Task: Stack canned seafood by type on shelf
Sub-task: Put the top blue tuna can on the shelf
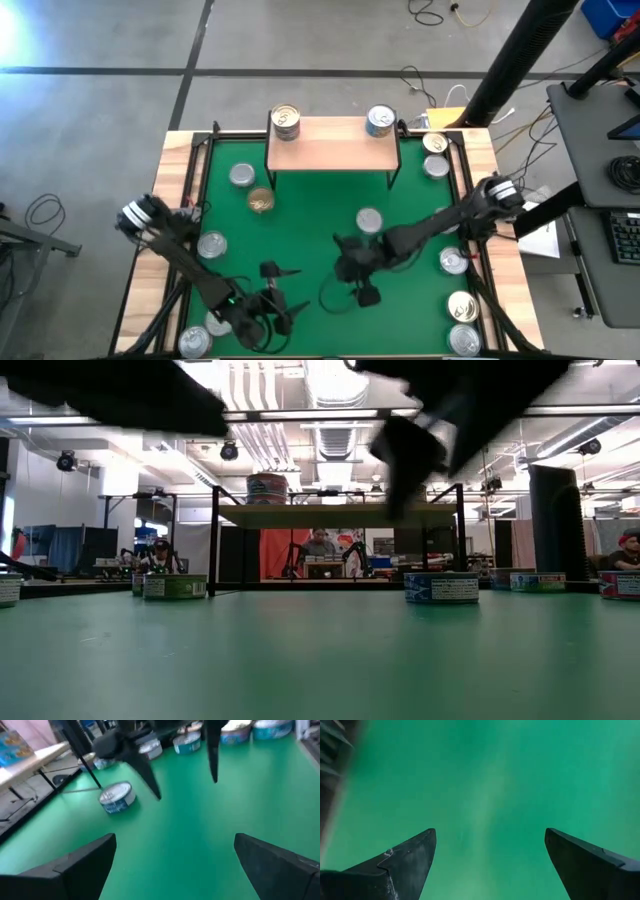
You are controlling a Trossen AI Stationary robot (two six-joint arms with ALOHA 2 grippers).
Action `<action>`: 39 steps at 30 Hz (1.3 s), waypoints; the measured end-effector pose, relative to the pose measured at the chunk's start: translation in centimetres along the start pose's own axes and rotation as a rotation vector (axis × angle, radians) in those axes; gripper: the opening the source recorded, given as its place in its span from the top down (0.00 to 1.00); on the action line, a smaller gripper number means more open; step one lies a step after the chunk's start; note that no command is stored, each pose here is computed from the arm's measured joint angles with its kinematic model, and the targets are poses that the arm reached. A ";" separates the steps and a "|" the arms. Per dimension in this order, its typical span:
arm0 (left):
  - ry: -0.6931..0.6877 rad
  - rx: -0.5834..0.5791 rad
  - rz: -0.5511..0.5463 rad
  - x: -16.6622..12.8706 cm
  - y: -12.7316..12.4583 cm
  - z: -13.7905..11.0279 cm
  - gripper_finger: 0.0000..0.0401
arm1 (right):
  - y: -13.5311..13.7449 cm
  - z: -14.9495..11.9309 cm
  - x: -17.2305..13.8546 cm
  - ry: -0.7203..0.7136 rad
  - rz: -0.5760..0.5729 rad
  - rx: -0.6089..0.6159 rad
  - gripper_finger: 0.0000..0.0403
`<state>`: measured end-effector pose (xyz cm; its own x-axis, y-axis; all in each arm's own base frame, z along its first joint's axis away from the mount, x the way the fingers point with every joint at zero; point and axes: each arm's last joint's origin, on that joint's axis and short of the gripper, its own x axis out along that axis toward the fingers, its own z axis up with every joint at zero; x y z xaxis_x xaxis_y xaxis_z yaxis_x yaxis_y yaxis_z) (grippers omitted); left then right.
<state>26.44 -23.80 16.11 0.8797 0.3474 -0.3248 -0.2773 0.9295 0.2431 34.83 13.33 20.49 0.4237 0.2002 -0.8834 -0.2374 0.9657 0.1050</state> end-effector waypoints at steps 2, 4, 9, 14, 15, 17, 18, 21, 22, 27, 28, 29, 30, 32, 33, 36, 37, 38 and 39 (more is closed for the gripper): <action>-0.004 0.008 0.023 0.8 -1.0 -0.7 0.03 | 0.9 -1.0 0.6 0.112 -0.062 0.023 0.10; -0.029 0.012 0.072 1.4 -1.7 -0.5 0.03 | 1.6 -1.9 0.8 0.212 -0.150 0.030 0.10; -0.053 0.081 0.069 1.7 -2.8 1.7 0.03 | 1.8 -3.7 -0.1 0.337 -0.418 0.035 0.10; -0.085 0.089 0.052 1.0 -3.4 3.9 0.03 | 1.1 -4.0 -1.9 0.295 -0.601 0.059 0.10; -0.088 0.090 0.047 0.8 -3.5 4.1 0.03 | 1.0 -4.0 -2.3 0.276 -0.649 0.050 0.10; -0.090 0.079 0.035 0.5 -3.7 4.0 0.03 | 0.7 -4.1 -3.0 0.233 -0.766 0.046 0.10; -0.087 0.077 0.025 0.4 -3.8 3.9 0.03 | 0.6 -4.1 -3.5 0.210 -0.821 0.053 0.10; -0.068 0.081 -0.004 -0.4 -4.2 3.2 0.03 | -0.1 -4.4 -4.6 0.182 -0.907 0.130 0.12; -0.064 0.078 -0.011 -0.7 -4.3 3.0 0.03 | -0.2 -4.6 -4.8 0.177 -0.916 0.165 0.14; -0.077 0.088 -0.048 -2.2 -5.1 3.0 0.03 | -0.6 -5.2 -4.7 0.164 -0.912 0.255 0.39; -0.081 0.090 -0.054 -2.4 -5.2 3.2 0.03 | -0.7 -5.4 -4.5 0.170 -0.910 0.270 0.45; -0.087 0.083 -0.059 -2.6 -5.4 3.4 0.03 | -1.0 -5.5 -4.4 0.180 -0.906 0.285 0.51; -0.091 0.079 -0.064 -2.8 -5.5 3.5 0.03 | -1.3 -5.8 -4.2 0.195 -0.905 0.298 0.57; -0.093 0.076 -0.073 -3.0 -5.6 3.7 0.03 | -2.2 -6.4 -3.8 0.227 -0.924 0.317 0.68; -0.091 0.071 -0.079 -3.0 -5.6 3.7 0.03 | -2.8 -6.8 -3.6 0.243 -0.939 0.329 0.73; -0.075 0.072 -0.120 -3.0 -5.7 3.5 0.03 | -4.4 -7.8 -2.9 0.258 -0.990 0.370 0.86; -0.070 0.076 -0.124 -2.9 -5.7 3.3 0.03 | -4.9 -8.1 -2.6 0.251 -0.999 0.385 0.90; -0.067 0.073 -0.123 -2.9 -5.7 3.2 0.03 | -5.3 -8.4 -2.3 0.238 -1.004 0.400 0.93; -0.064 0.060 -0.121 -2.8 -5.6 3.0 0.03 | -5.7 -8.6 -1.9 0.223 -1.005 0.412 0.95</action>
<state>26.69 -30.40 18.43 0.9287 0.2225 -0.2967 -0.1453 0.9544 0.2607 27.87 6.06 17.62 0.0835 -0.6993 -0.7099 0.4525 0.6613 -0.5982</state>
